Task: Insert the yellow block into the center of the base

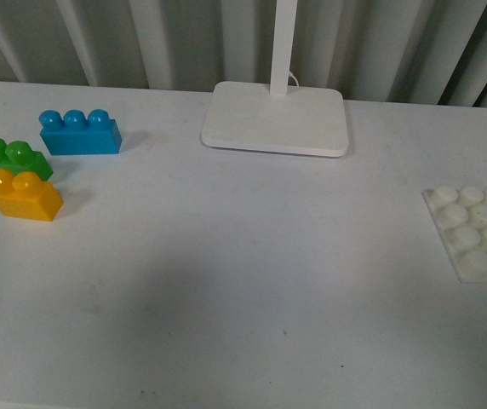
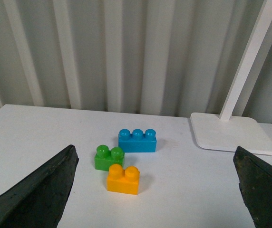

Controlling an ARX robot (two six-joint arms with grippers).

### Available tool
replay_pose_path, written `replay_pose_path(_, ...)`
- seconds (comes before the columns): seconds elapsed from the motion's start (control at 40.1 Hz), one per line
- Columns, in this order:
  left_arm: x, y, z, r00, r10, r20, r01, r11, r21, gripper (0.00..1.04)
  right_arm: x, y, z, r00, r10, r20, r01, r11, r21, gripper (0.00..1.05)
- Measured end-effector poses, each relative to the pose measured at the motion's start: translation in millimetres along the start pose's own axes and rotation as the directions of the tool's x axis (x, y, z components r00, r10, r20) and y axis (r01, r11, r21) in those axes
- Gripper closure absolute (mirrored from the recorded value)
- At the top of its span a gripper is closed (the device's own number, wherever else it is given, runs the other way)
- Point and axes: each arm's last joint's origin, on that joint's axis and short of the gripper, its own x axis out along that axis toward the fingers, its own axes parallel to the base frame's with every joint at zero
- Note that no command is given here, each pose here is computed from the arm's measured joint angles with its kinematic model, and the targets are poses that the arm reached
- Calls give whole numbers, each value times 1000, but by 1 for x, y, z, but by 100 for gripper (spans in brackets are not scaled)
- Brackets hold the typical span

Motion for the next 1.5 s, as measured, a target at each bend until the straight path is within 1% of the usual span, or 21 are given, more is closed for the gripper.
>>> replay_pose_path(0.749, 0, 0, 0, 1000, 0, 0, 0, 1000, 0, 6, 0, 0, 0, 1000, 0, 0, 0, 1000, 0, 9)
replay_pose_path(0.774, 0, 0, 0, 1000, 0, 0, 0, 1000, 0, 6, 0, 0, -1, 998, 24, -64, -23, 1000, 19, 9)
replay_pose_path(0.799, 0, 0, 0, 1000, 1, 0, -1, 1000, 0, 6, 1, -1, 1, 981, 57, -184, -48, 997, 52, 9)
replay_pose_path(0.824, 0, 0, 0, 1000, 0, 0, 0, 1000, 0, 6, 2, -3, 2, 960, 71, -269, -53, 996, 72, 9)
replay_pose_path(0.849, 0, 0, 0, 1000, -2, 0, 2, 1000, 0, 6, 7, -6, 4, 928, 75, -365, -42, 994, 98, 9)
replay_pose_path(0.899, 0, 0, 0, 1000, -2, 0, 2, 1000, 0, 6, 17, -13, 6, 901, 64, -429, -13, 993, 120, 9)
replay_pose_path(0.949, 0, 0, 0, 1000, 0, 0, 0, 1000, 0, 6, 32, -24, 9, 887, 46, -459, 19, 991, 135, 9)
replay_pose_path(1.024, 0, 0, 0, 1000, 0, 0, 0, 1000, 0, 6, 53, -38, 12, 882, 14, -471, 54, 990, 131, 9)
replay_pose_path(1.123, 0, 0, 0, 1000, 0, 0, 0, 1000, 0, 6, 89, -56, 8, 874, 22, -486, 46, 991, 129, 9)
replay_pose_path(1.248, 0, 0, 0, 1000, 0, 0, 0, 1000, 0, 6, 132, -71, -12, 838, 35, -545, 27, 994, 105, 9)
replay_pose_path(1.323, 0, 0, 0, 1000, 0, 0, 0, 1000, 0, 6, 157, -75, -34, 804, 42, -593, 14, 996, 90, 9)
replay_pose_path(1.423, 0, 0, 0, 1000, 0, 0, 0, 1000, 0, 6, 183, -71, -61, 751, 55, -658, -10, 997, 72, 9)
replay_pose_path(1.498, 0, 0, 0, 1000, 0, 0, 0, 1000, 0, 6, 193, -67, -71, 728, 68, -682, -26, 997, 72, 9)
